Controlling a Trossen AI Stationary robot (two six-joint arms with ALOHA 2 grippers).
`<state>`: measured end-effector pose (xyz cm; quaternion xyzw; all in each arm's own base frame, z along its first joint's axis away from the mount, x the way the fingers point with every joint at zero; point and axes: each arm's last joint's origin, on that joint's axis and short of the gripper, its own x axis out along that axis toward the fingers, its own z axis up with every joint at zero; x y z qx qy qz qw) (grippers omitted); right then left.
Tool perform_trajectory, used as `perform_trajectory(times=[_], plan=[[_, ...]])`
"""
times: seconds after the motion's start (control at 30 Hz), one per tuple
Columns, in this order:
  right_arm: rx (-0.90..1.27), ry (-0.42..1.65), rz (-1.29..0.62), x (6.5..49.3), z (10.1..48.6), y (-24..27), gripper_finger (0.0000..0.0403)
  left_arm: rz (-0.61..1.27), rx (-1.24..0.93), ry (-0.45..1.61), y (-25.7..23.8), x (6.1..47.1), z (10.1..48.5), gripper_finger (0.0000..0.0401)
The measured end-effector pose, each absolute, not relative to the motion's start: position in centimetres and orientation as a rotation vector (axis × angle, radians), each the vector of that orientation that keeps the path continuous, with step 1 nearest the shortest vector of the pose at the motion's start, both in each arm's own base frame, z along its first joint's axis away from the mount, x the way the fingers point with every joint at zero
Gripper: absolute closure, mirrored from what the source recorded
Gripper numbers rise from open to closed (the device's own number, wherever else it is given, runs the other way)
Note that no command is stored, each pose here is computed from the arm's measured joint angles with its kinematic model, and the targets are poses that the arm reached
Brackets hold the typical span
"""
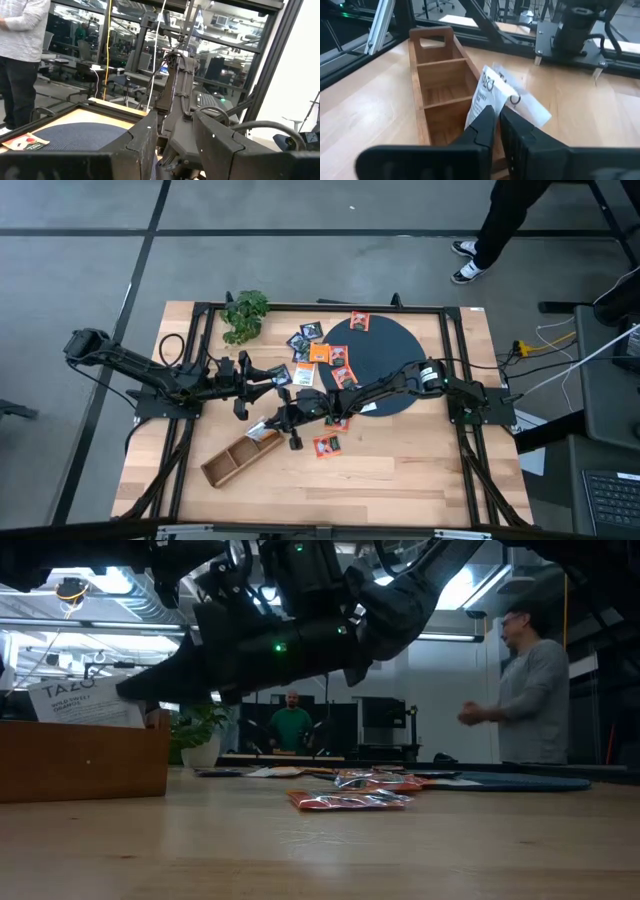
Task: Pick & Place Tea
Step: Put the white tea bag into the right section of the wooden organizer
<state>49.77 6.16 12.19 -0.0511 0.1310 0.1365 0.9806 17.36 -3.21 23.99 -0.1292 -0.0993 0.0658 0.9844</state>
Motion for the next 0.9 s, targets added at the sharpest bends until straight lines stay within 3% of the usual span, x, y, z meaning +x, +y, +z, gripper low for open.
perform_trajectory(times=[0.67,0.9], plan=[[-0.053,0.234,0.246,49.3,16.2,6.1,0.0364,0.103,-0.271,-0.168,-3.3,17.4,23.7,0.0276],[-0.055,0.433,0.274,48.1,16.2,6.9,0.0385,-0.094,-0.415,0.113,-3.8,16.7,22.4,0.0276]])
